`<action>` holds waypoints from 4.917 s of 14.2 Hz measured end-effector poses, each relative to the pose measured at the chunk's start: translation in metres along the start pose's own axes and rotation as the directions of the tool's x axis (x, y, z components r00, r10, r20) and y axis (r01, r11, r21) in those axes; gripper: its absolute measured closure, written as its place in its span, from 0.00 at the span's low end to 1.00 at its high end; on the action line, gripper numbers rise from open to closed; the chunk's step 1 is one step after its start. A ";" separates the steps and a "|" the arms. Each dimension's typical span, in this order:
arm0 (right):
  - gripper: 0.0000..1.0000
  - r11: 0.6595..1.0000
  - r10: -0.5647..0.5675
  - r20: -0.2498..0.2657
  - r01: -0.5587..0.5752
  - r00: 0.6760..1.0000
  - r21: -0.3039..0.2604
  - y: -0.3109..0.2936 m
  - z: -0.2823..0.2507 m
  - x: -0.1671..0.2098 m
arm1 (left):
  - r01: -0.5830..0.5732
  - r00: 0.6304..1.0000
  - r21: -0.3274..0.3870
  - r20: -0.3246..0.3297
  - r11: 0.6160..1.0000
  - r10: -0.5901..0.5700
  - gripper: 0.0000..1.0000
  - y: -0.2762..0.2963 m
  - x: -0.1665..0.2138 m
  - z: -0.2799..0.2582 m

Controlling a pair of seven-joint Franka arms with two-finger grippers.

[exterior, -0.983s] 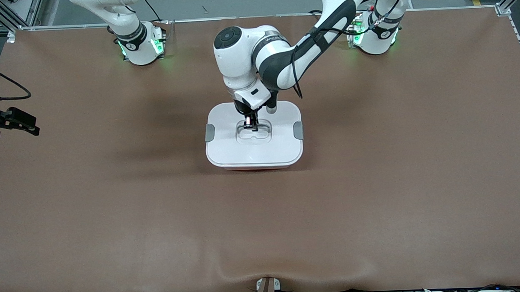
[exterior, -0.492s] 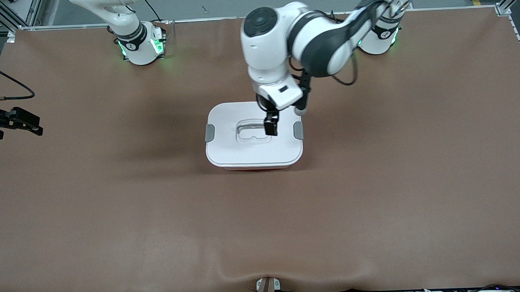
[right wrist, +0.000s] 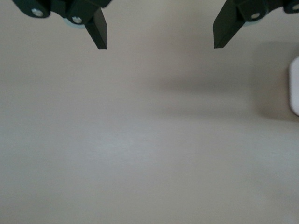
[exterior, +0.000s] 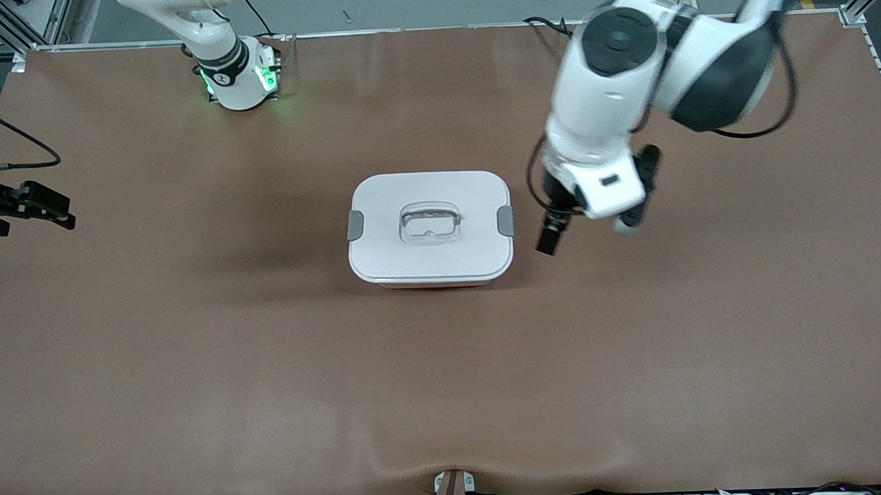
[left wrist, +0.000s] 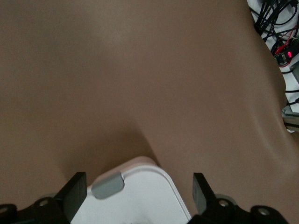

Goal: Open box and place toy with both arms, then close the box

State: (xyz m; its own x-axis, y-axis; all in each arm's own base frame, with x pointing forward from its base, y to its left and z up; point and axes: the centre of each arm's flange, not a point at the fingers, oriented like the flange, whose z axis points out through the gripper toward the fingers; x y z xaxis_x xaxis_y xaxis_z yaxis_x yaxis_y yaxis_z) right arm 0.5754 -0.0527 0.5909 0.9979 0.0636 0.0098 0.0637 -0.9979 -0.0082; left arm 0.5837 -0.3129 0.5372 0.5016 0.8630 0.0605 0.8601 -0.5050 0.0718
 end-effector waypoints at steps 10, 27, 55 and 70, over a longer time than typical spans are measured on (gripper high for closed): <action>0.00 0.999 0.019 -0.010 -0.019 1.000 0.028 0.008 -0.003 -0.002 | -0.428 0.903 0.042 0.052 0.903 0.426 0.00 -0.036 0.110 -0.024; 0.00 0.999 0.012 0.008 -0.013 1.000 0.031 0.004 -0.002 -0.004 | -0.765 0.644 0.067 0.096 0.641 0.759 0.00 -0.087 0.241 -0.026; 0.00 0.999 0.013 0.004 -0.013 1.000 0.030 0.004 -0.005 -0.003 | -0.805 0.593 0.066 0.112 0.590 0.797 0.00 -0.131 0.248 -0.088; 0.00 0.999 0.005 0.019 -0.005 1.000 0.033 0.000 -0.004 -0.005 | -0.811 0.583 0.021 0.110 0.585 0.805 0.00 -0.171 0.233 -0.137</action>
State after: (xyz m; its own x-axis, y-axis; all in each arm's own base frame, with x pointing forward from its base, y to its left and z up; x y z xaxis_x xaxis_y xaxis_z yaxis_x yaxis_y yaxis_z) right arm 0.5707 -0.0526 0.5952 0.9982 0.0591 -0.0090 0.0587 -0.9974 -0.0413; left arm 0.5406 -0.0272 0.6758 0.9950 0.0987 -0.0160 0.0982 -0.9948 -0.0280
